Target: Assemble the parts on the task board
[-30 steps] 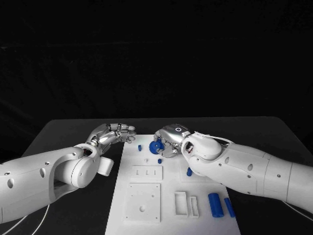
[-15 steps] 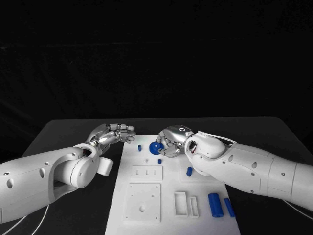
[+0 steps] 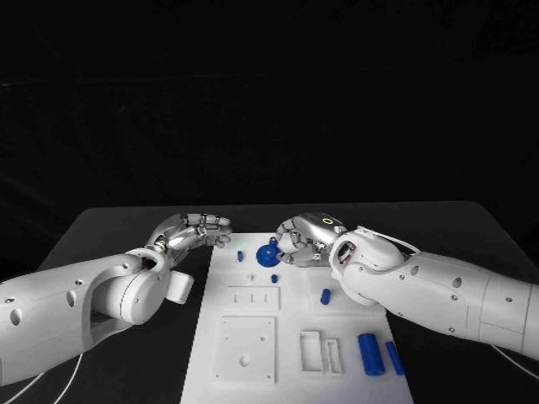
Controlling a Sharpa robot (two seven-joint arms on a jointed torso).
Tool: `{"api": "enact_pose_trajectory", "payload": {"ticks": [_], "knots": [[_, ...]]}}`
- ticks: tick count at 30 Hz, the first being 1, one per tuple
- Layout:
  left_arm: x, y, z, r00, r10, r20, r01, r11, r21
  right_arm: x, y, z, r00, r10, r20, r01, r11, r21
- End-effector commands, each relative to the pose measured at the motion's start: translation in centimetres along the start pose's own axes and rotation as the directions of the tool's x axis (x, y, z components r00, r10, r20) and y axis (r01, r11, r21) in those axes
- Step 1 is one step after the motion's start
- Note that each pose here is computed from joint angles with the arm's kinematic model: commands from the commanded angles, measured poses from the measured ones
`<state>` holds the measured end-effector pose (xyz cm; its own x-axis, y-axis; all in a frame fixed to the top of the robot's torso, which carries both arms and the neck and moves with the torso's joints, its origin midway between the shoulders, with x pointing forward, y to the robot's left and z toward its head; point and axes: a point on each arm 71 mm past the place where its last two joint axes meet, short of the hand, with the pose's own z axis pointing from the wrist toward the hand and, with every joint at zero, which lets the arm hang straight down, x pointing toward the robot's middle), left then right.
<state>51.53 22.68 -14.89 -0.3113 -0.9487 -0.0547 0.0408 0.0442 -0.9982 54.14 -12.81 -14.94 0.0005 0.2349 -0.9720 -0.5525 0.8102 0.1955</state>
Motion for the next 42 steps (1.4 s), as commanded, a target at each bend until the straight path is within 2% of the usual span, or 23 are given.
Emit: {"api": "enact_pose_trajectory", "payload": {"ticks": [1, 5, 8, 12, 17, 25, 32, 42], "knots": [[-0.03, -0.19, 0.08, 1.000, 0.001, -0.007, -0.001, 1.000, 0.012, -1.1, -0.3, -0.5, 0.992, 0.102, 0.069, -0.101, 0.995, -0.027], [-0.16, -0.18, 0.06, 1.000, 0.002, -0.003, -0.002, 1.000, 0.012, -2.1, -1.1, -1.2, 0.988, 0.143, 0.066, -0.142, 0.990, -0.020], [-0.32, -0.17, 0.11, 1.000, 0.004, 0.001, -0.004, 1.000, 0.014, -3.6, -2.0, -2.0, 0.974, 0.221, 0.058, -0.221, 0.975, -0.009], [-0.57, -0.12, 0.22, 1.000, 0.005, 0.003, -0.005, 1.000, 0.014, -5.1, -3.9, -3.2, 0.966, 0.260, 0.014, -0.260, 0.966, 0.014], [-0.51, -0.08, 0.35, 1.000, 0.002, -0.009, -0.002, 1.000, 0.015, -5.8, -6.3, -5.0, 0.963, 0.267, -0.035, -0.266, 0.964, 0.023], [-0.19, -0.09, 0.43, 1.000, -0.003, -0.024, 0.003, 1.000, 0.020, -6.9, -10.6, -7.4, 0.962, 0.273, -0.018, -0.270, 0.956, 0.113], [-0.19, -0.07, 0.43, 1.000, -0.004, -0.026, 0.005, 1.000, 0.020, -6.9, -12.5, -8.0, 0.965, 0.261, -0.018, -0.255, 0.955, 0.153], [-0.29, -0.04, 0.42, 1.000, -0.004, -0.026, 0.004, 1.000, 0.021, -5.0, -13.9, -7.9, 0.961, 0.275, -0.037, -0.262, 0.943, 0.205]]}}
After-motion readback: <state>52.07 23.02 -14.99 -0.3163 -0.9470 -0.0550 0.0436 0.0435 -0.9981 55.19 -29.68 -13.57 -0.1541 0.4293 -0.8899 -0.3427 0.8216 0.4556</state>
